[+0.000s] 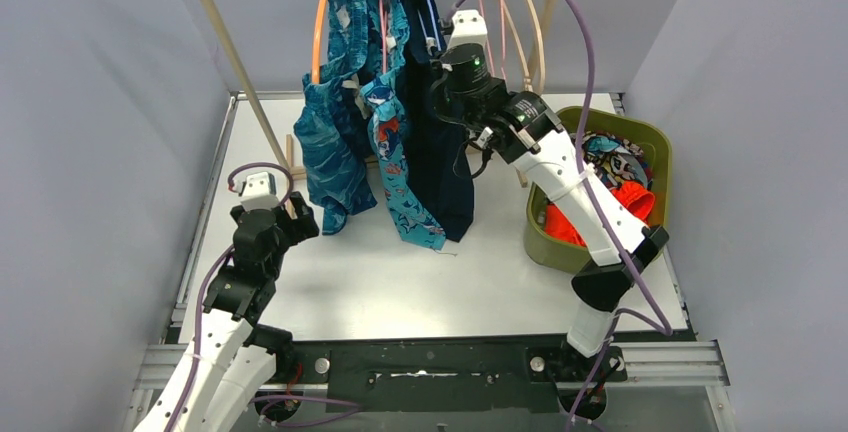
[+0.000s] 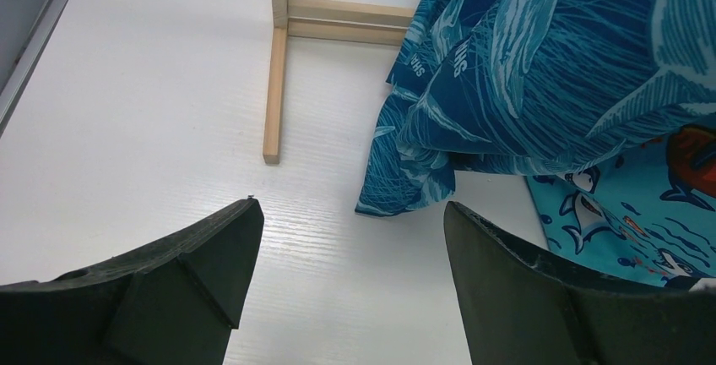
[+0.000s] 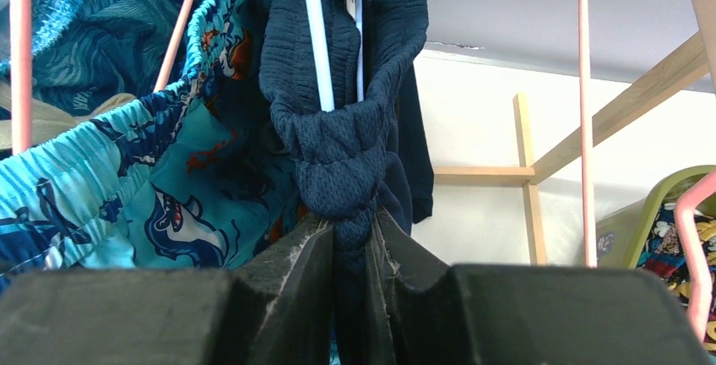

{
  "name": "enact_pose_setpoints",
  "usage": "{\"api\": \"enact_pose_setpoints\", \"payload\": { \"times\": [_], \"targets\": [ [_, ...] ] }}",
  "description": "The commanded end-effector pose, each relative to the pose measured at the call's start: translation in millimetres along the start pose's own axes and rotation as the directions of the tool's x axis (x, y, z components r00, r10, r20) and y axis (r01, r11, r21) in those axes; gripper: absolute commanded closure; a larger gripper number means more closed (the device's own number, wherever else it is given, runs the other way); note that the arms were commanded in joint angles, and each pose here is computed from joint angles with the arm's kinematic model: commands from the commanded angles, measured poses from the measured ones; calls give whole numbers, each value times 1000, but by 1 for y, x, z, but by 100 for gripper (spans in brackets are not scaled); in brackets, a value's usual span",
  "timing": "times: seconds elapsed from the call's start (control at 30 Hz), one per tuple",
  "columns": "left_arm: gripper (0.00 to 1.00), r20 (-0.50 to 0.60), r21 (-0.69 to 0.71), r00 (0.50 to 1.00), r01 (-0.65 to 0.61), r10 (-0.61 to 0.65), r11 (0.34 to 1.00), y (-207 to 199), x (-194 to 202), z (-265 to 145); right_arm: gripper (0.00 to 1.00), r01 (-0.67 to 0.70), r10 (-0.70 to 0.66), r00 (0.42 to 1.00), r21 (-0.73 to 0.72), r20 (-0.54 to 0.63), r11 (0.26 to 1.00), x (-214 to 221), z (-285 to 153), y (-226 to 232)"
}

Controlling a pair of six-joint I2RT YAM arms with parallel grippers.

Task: Remove the shorts from the hanger
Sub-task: Pick up the hanger from the clothes rod.

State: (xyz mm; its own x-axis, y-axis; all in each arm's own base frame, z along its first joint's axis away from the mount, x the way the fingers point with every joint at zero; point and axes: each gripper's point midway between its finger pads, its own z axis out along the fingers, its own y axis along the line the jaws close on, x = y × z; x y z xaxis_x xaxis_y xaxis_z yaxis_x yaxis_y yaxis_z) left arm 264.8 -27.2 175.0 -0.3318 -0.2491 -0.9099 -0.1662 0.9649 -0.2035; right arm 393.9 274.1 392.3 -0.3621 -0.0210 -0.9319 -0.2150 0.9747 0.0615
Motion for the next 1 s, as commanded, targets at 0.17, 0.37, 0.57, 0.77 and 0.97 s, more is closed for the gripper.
{"api": "enact_pose_setpoints", "payload": {
  "times": [0.17,0.37,0.57,0.77,0.97],
  "targets": [
    [22,35,63,999,6,-8,998,-14,-14,4,100,-13,-2,949,46,315,999,-63,-30,-19],
    [23,26,71,1000,4,-6,997,-16,-13,5,100,-30,17,901,23,433,999,-85,-41,-21],
    [23,41,62,999,7,-10,998,-14,-15,3,100,-52,40,875,12,483,999,-96,-43,-27],
    [23,42,57,999,7,-9,998,-13,-15,4,100,-39,30,854,7,520,999,-108,-49,-26],
    [23,43,57,999,8,-10,998,-13,-16,4,100,-50,39,834,4,550,999,-121,-62,-30]
  ]
}}
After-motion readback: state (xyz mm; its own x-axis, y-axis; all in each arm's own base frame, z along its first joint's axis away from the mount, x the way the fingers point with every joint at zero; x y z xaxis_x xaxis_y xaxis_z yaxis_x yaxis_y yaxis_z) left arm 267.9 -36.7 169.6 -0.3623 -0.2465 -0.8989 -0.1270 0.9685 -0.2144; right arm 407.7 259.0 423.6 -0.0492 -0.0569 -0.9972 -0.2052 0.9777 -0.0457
